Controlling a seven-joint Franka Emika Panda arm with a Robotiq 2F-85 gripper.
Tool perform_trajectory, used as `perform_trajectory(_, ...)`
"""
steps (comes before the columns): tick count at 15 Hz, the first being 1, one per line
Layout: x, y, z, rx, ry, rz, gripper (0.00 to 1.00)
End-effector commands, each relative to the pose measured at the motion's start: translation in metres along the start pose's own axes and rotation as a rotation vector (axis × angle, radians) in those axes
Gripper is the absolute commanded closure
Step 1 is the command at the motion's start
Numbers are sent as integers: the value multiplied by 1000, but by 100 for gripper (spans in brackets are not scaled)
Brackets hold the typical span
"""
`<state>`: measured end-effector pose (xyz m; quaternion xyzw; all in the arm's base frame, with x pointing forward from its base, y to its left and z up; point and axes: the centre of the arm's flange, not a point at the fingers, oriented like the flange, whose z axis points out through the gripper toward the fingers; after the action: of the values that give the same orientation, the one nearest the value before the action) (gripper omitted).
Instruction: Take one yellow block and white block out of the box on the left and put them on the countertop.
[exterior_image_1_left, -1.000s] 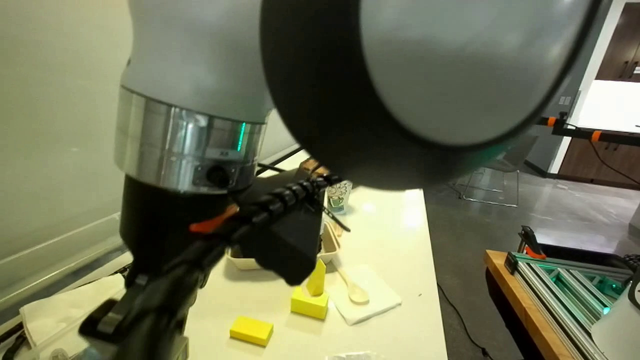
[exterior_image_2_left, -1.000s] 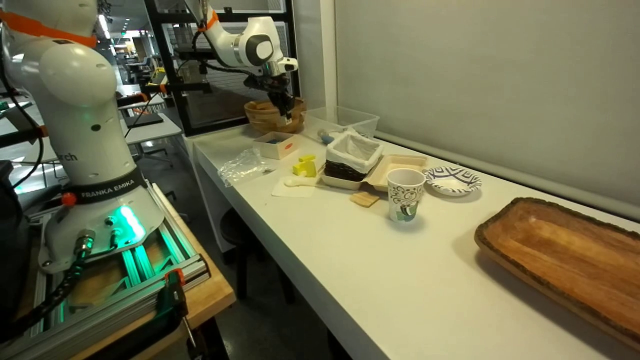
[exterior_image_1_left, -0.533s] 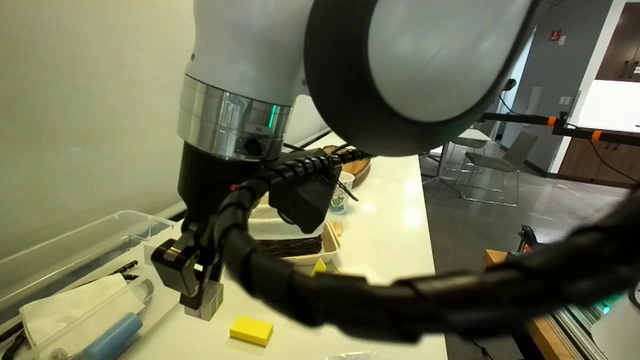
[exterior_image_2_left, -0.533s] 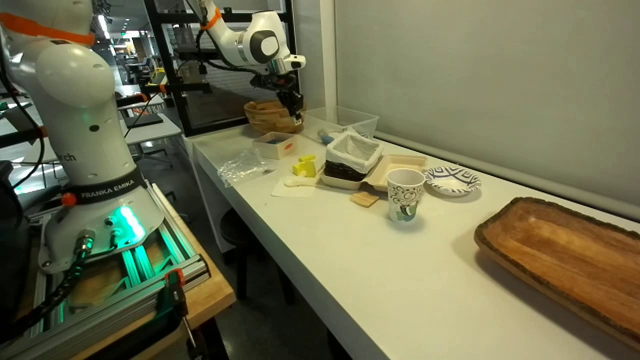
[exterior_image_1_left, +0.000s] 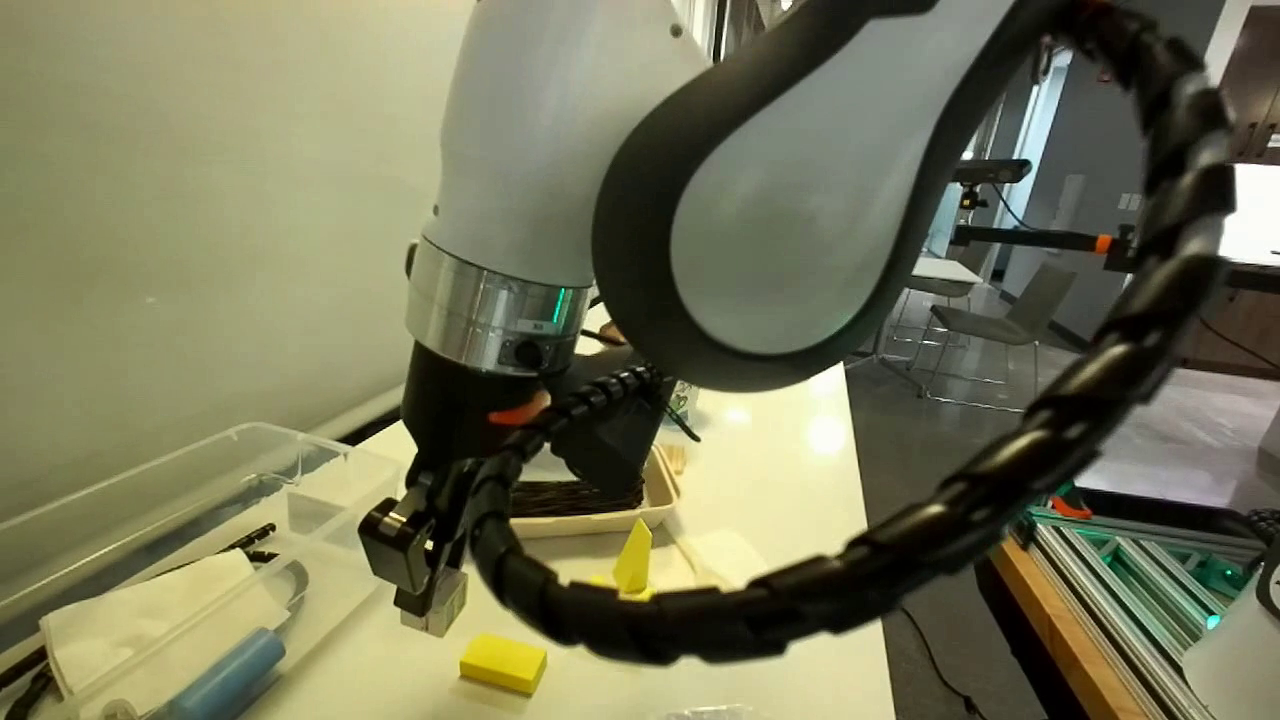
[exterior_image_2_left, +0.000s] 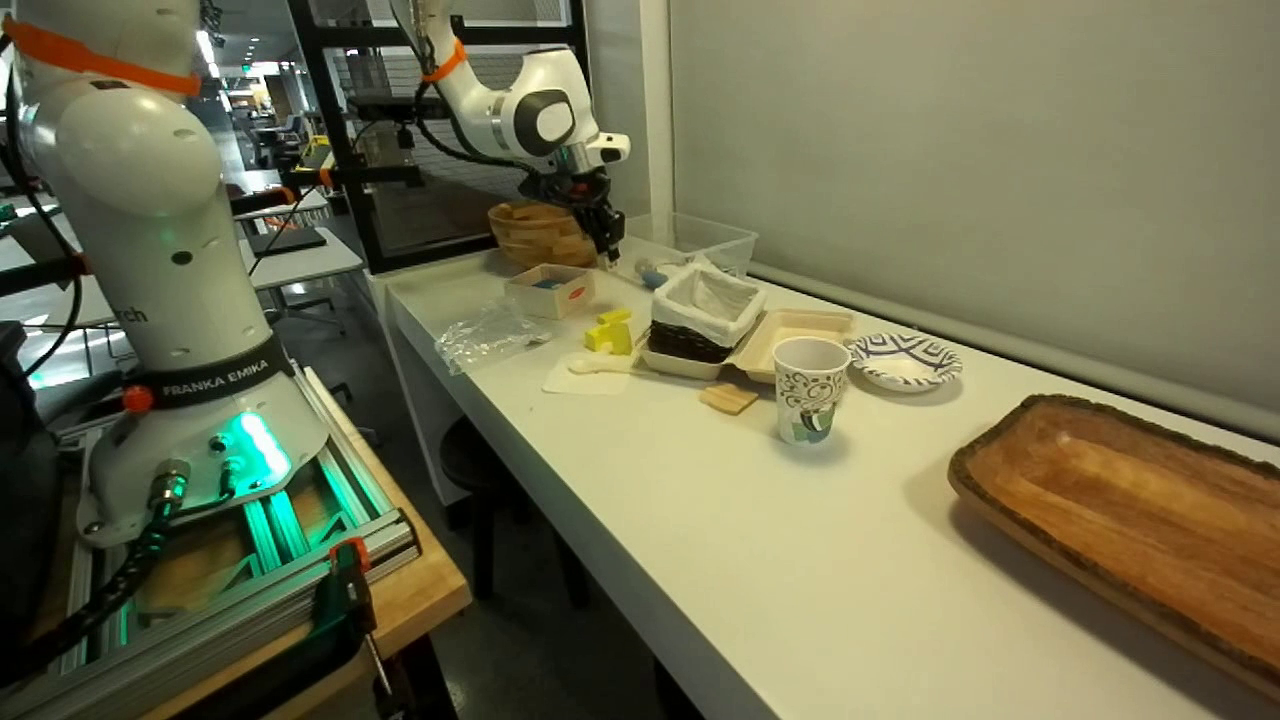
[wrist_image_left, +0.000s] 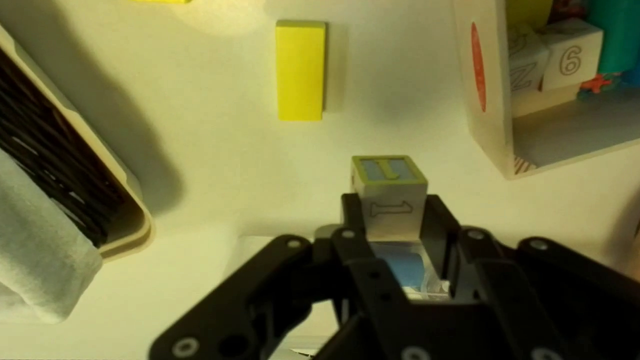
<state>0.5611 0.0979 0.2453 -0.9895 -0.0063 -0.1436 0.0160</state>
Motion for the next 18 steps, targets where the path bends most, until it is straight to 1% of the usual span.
perform_trajectory(1,-4,3,30,45,9,-26,92)
perform_trajectory(5,-9,0,55,73,9,-67,92)
perform_trajectory(9,-13,2,75,76,-15,-82,92)
perform_trajectory(15,-13,4,86,84,-39,-79,92)
perform_trajectory(16,-12,4,87,74,-36,-73,42)
perform_trajectory(17,-12,4,87,76,-45,-73,41)
perform_trajectory(18,-12,2,86,72,-41,-73,35)
